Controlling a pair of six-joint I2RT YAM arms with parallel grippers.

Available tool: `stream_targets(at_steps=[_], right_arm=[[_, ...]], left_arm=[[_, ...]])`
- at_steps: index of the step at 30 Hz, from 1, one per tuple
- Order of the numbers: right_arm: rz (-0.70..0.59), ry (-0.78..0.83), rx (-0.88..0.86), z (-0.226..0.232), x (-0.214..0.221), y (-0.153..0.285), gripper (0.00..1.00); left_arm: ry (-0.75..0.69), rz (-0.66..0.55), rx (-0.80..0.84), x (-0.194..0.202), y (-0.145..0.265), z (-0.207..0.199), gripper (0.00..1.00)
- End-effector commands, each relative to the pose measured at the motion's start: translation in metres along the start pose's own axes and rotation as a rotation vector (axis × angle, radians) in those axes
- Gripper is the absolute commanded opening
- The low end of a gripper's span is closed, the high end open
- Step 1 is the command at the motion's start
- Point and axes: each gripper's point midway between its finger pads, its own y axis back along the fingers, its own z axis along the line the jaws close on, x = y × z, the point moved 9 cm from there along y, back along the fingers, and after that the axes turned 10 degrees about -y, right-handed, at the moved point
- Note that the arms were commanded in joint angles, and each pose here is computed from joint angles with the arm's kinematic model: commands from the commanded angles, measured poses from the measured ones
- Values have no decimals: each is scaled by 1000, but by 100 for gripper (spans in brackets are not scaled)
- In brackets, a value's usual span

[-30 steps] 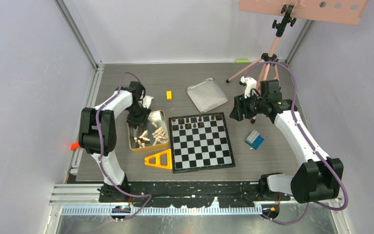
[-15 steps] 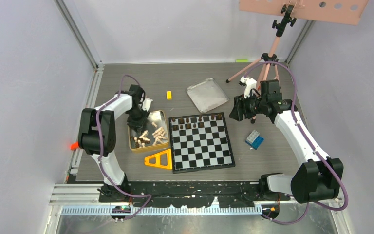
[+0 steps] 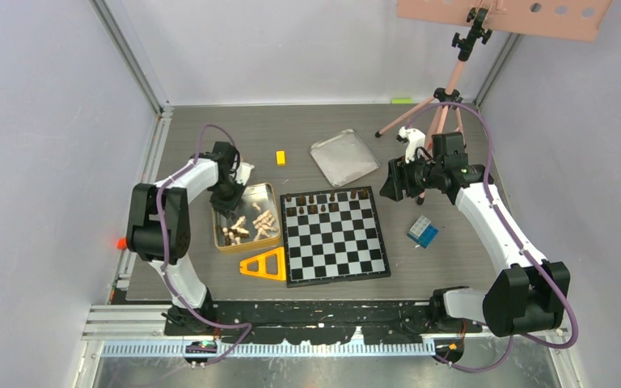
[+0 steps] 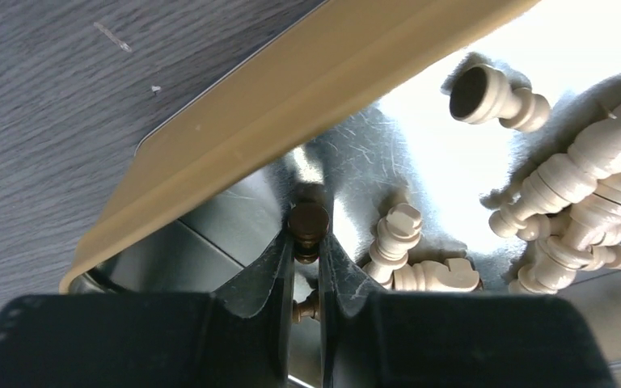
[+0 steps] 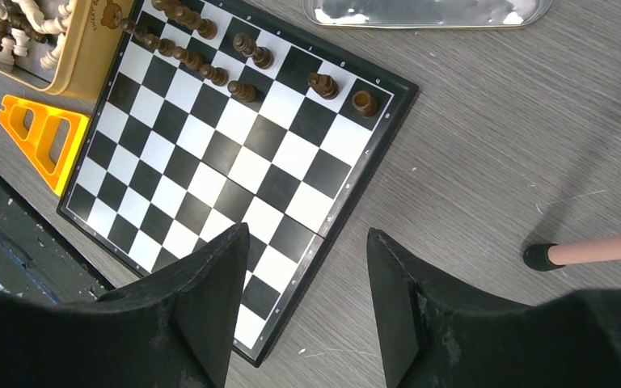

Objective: Set up the chess pieces on the board
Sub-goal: Pick up the chess piece from the storage box.

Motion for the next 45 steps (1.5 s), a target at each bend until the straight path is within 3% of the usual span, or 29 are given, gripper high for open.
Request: stream_targets(at_steps=[1, 8, 17, 26, 45], right_arm=[[-7, 4, -52, 4, -4, 1, 61], [-24, 46, -240, 27, -21, 3, 62], [51, -9, -504, 77, -43, -37, 68], [129, -108, -643, 101, -47, -64, 69], [236, -198, -716, 114, -34, -89, 55]], left_arm=[[-66, -148, 5, -11, 25, 1, 0], [-224, -451, 174, -26, 93, -30, 0], [-619, -705, 281, -68, 148, -136, 0], [-743, -726, 353, -94, 161, -189, 0], [-766, -723, 295, -103, 158, -196, 0]])
